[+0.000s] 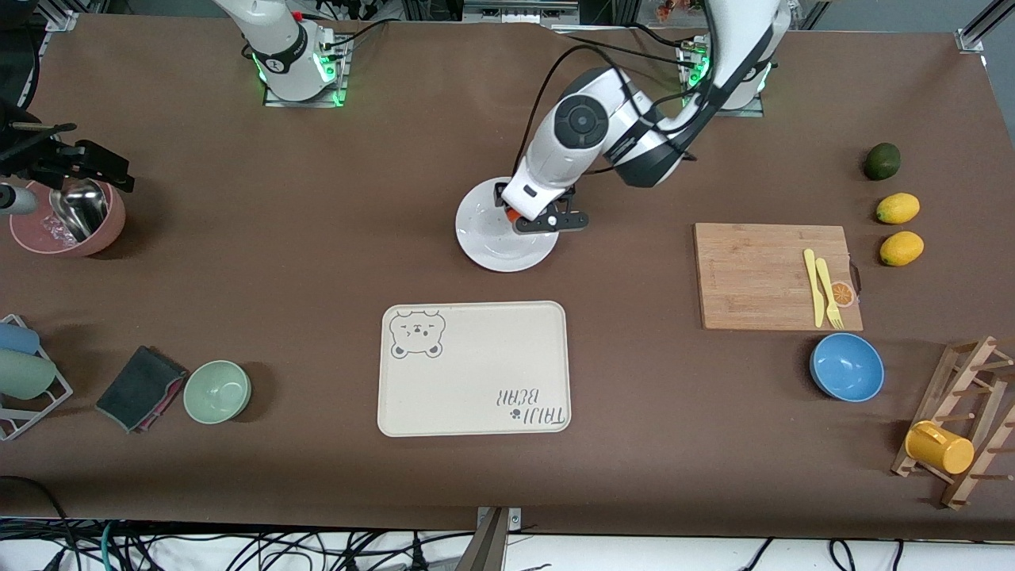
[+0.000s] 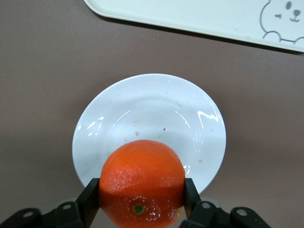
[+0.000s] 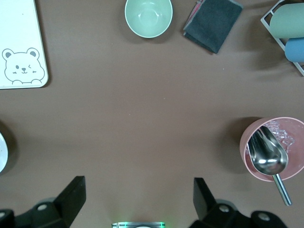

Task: Place orange and plate with both arms
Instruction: 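Carry the orange with the left gripper onto the white plate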

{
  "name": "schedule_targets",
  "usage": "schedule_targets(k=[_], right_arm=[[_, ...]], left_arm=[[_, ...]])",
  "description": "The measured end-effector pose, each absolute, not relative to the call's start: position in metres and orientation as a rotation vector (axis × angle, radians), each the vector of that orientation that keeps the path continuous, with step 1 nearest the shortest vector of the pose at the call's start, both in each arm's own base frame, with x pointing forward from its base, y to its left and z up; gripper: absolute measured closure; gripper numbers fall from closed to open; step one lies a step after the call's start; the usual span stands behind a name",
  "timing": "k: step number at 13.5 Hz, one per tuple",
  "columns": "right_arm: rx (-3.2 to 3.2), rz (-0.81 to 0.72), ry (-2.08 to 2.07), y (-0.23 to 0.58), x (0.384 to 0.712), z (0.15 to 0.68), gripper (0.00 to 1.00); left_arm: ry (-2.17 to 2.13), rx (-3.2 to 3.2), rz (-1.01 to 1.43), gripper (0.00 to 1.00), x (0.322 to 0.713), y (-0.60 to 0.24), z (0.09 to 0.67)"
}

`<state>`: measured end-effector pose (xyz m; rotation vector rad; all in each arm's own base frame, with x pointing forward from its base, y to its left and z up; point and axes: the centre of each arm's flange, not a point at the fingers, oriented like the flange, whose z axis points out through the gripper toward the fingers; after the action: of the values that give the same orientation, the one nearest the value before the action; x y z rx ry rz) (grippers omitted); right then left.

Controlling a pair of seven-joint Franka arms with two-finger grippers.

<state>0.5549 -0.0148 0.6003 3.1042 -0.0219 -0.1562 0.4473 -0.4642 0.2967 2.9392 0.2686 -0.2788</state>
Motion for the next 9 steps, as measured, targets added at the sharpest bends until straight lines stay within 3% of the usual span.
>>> schedule_targets(k=[4, 9], right_arm=[[3.104, -0.157, -0.022, -0.015, 0.555, 0.6, 0.0], [3.104, -0.157, -0.022, -0.015, 0.555, 0.6, 0.0]], left_arm=[[0.307, 2.968, -0.308, 0.27, 0.441, -0.481, 0.249], [0.3, 2.974, -0.343, 0.27, 0.43, -0.495, 0.235]])
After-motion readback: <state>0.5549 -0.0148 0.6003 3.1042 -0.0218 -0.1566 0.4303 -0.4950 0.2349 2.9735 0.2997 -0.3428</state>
